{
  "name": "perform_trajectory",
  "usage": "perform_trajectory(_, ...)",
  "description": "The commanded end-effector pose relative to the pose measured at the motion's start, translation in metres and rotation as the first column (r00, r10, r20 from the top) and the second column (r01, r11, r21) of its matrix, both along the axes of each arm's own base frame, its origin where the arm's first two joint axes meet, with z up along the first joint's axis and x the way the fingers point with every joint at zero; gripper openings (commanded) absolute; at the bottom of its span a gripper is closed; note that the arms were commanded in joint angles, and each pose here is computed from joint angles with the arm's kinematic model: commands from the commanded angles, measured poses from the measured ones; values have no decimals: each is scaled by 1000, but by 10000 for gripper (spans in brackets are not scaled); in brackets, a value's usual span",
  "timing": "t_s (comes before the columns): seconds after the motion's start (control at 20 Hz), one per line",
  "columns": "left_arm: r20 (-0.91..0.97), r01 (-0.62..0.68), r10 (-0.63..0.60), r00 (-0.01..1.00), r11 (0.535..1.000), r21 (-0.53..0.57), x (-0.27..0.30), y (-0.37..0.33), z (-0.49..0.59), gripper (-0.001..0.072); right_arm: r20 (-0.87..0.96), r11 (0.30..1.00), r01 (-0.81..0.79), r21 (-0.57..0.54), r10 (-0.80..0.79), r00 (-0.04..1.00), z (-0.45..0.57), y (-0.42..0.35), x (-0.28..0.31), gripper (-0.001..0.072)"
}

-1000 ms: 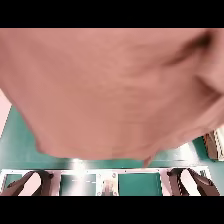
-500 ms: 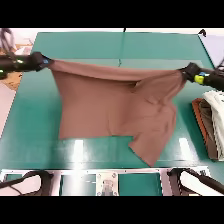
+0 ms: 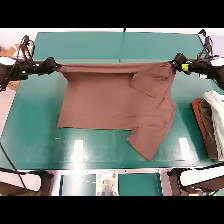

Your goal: Fold the shirts.

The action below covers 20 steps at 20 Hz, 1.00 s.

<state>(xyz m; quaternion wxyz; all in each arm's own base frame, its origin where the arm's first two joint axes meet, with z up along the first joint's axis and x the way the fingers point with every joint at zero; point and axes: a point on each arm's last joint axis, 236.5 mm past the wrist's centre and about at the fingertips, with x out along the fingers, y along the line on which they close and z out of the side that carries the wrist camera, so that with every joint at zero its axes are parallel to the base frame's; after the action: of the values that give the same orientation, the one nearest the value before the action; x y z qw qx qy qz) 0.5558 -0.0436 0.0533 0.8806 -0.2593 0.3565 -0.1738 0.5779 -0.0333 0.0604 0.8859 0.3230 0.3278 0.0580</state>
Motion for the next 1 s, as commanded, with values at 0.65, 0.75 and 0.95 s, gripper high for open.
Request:
perform_trajectory(0.65, -127, 138, -131, 983, 989, 52, -31, -11, -53, 20, -308, 978, -200, -56, 174, 935, -69, -22, -58, 21)
perform_trajectory(0.75, -179, 145, -138, 974, 989, 32, -39, -13, -75, 20, -352, 971, -229, -70, 191, 916, -81, -20, -68, 21)
perform_trajectory(0.95, -241, 166, -155, 958, 986, 28, -51, -20, -103, 20, -405, 972, -232, -47, 194, 894, -110, -10, -83, 22)
